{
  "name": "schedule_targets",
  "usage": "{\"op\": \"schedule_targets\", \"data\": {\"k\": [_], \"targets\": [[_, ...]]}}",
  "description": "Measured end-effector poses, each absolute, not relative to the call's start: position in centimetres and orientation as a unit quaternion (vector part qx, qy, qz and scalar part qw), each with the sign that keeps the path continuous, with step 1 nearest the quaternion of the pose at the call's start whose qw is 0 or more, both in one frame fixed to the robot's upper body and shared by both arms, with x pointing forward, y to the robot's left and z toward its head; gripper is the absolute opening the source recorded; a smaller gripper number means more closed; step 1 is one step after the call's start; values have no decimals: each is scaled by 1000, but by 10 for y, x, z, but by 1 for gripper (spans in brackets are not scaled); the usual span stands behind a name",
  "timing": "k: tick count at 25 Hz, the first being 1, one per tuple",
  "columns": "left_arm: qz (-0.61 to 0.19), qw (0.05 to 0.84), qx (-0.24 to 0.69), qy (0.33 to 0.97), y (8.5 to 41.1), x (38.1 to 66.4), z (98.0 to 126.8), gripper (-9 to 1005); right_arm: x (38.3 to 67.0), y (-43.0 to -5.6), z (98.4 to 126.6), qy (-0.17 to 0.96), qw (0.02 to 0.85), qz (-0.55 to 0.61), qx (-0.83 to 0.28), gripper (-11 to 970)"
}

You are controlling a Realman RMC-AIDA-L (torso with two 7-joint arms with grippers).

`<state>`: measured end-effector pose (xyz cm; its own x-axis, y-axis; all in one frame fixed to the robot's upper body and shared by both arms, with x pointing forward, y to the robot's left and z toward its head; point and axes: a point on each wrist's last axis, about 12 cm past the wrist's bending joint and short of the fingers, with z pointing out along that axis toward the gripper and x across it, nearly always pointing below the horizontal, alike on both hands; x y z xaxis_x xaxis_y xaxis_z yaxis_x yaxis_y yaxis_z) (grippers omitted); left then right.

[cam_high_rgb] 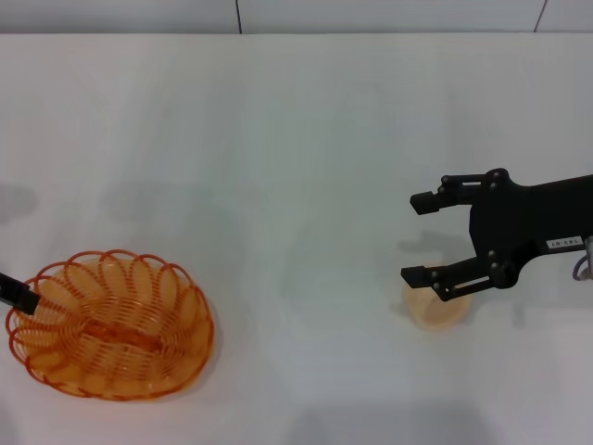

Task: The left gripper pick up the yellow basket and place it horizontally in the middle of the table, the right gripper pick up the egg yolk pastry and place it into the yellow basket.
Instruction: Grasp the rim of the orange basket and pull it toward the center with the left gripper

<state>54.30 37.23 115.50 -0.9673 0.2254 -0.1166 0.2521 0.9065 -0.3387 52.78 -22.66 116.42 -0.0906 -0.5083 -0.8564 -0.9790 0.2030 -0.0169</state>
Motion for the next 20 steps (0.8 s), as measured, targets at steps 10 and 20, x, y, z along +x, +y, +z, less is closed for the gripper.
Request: {"op": "schedule_targets", "data": {"k": [10,20], "targets": [[-186,27,128,974,364,546,1145,777,528,-226,1165,672,387,305,-553,869],[-183,17,131,974,361,546,1144,773,528,-226,1165,671,388,304,-554,869]]}}
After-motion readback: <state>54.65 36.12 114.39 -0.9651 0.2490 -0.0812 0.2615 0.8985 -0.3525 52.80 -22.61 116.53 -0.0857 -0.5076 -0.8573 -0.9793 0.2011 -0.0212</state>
